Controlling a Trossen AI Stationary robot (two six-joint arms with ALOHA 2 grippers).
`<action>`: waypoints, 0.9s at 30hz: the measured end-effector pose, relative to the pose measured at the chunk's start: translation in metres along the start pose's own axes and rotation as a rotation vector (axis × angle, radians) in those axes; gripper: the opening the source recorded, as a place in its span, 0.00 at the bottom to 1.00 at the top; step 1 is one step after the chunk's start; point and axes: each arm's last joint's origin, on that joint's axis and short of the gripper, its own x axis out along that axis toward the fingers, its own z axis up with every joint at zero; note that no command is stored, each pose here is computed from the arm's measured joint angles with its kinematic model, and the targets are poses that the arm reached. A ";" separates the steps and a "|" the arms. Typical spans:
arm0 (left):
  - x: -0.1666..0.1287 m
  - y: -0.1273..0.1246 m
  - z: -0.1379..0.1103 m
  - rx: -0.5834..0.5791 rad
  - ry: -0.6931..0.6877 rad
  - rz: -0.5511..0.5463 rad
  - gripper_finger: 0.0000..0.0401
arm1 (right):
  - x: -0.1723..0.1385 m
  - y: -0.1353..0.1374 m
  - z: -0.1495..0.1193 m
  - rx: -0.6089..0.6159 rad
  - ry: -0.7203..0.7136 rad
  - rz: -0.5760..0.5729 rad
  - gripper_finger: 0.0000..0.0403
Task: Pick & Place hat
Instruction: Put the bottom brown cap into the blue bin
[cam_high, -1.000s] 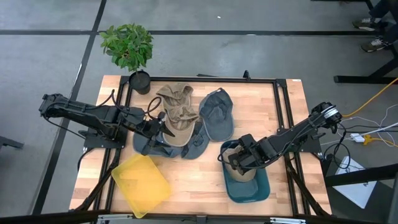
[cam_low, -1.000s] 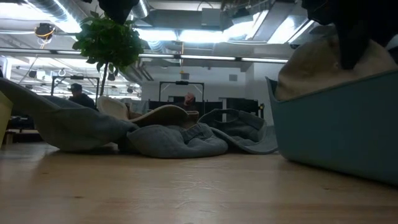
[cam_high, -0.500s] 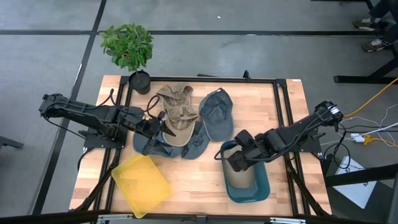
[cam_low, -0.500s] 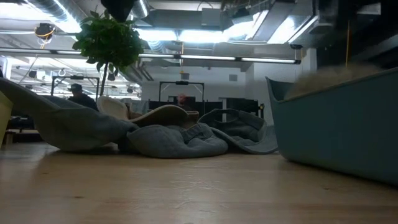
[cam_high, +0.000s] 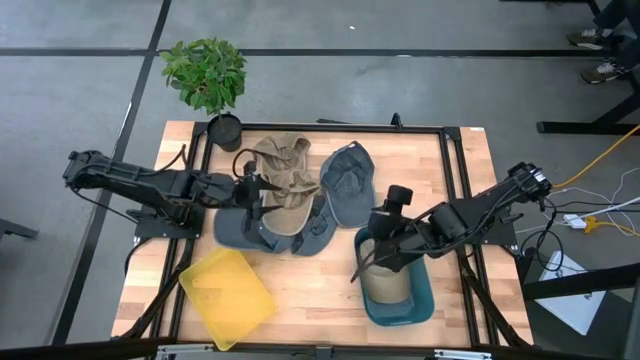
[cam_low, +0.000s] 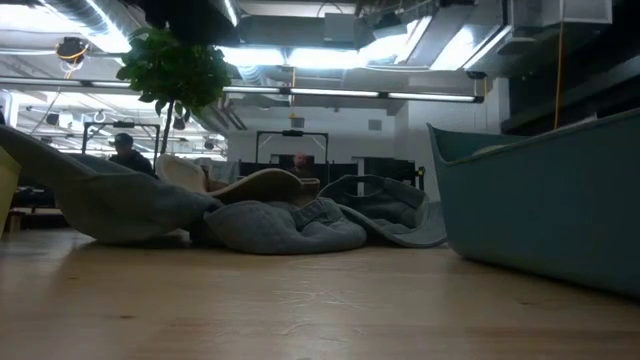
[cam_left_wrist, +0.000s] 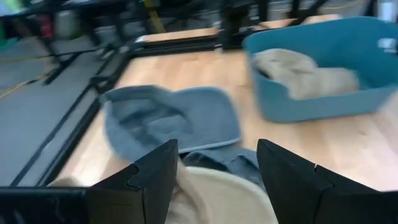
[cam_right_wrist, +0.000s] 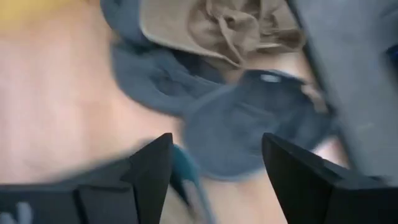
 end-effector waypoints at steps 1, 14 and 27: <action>0.002 0.000 0.000 -0.014 0.003 0.023 0.54 | 0.003 0.000 -0.004 -0.059 0.015 -0.036 0.61; 0.049 -0.018 -0.020 0.002 0.283 -0.011 0.45 | 0.066 -0.001 -0.044 -0.279 0.157 -0.249 0.61; 0.086 -0.037 0.001 -0.023 0.530 -0.153 0.45 | 0.079 -0.006 -0.029 -0.196 0.097 -0.158 0.61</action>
